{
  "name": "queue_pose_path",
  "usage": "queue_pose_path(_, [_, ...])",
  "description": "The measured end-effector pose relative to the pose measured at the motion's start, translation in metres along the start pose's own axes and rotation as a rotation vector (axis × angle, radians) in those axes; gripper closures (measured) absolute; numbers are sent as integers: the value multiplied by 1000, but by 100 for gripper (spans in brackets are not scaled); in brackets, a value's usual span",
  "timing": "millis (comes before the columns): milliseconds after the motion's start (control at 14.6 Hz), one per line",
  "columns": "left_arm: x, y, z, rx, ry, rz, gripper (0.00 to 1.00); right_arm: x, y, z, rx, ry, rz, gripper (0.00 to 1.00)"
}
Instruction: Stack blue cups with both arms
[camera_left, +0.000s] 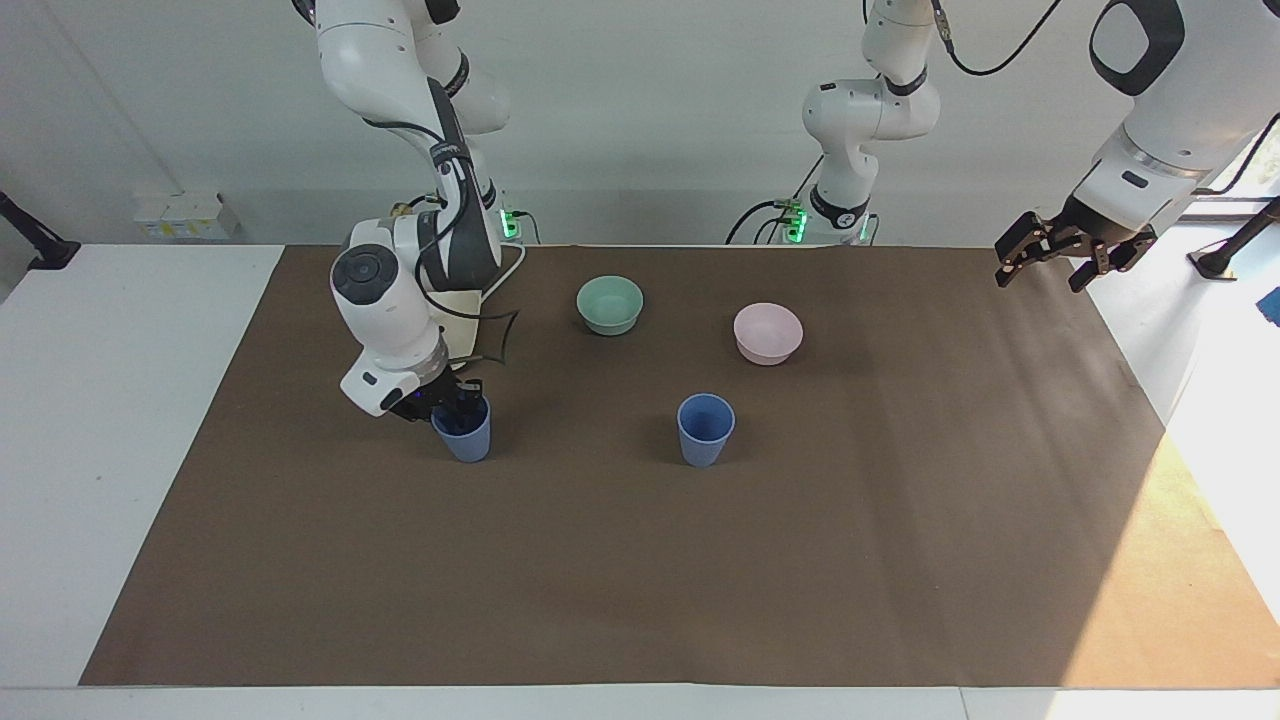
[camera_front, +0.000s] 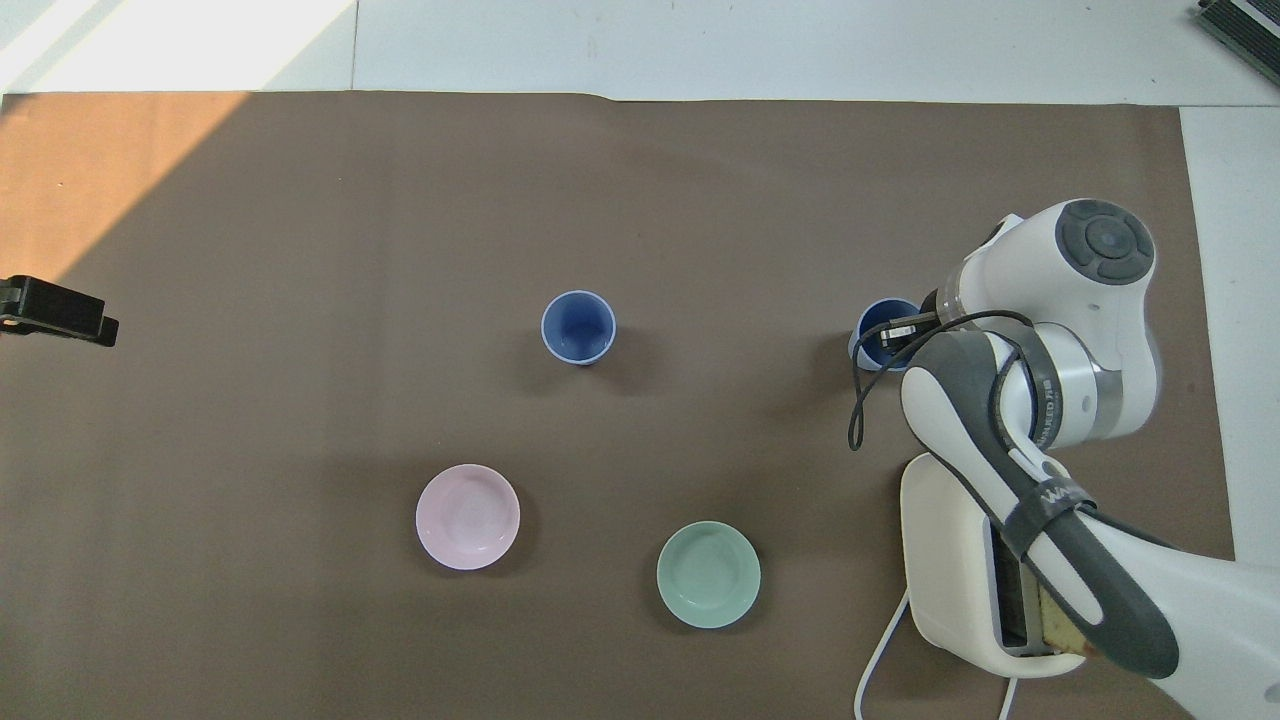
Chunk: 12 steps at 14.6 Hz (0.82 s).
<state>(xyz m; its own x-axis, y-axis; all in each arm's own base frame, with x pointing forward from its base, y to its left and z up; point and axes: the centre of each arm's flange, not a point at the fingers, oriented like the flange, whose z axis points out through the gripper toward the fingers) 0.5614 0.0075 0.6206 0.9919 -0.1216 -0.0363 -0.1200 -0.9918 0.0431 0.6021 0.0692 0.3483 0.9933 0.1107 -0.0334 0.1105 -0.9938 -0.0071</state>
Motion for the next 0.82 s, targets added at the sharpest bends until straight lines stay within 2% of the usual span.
queue_pose_path(137, [1, -1, -1, 1, 6, -1, 0, 1, 0, -8, -1, 0, -1, 96])
queue_pose_path(274, [1, -1, -1, 1, 8, -2, 0, 3, -2, -33, -3, -15, -3, 96])
queue_pose_path(411, [1, -1, -1, 1, 9, -2, 0, 6, -6, -77, -4, -28, -9, 96])
queue_pose_path(617, [1, -3, -1, 2, 9, -4, 0, 9, -29, -147, 8, 7, -4, 96])
queue_pose_path(823, [1, -2, -1, 2, 9, -4, 0, 9, -70, -176, 21, 43, 26, 96])
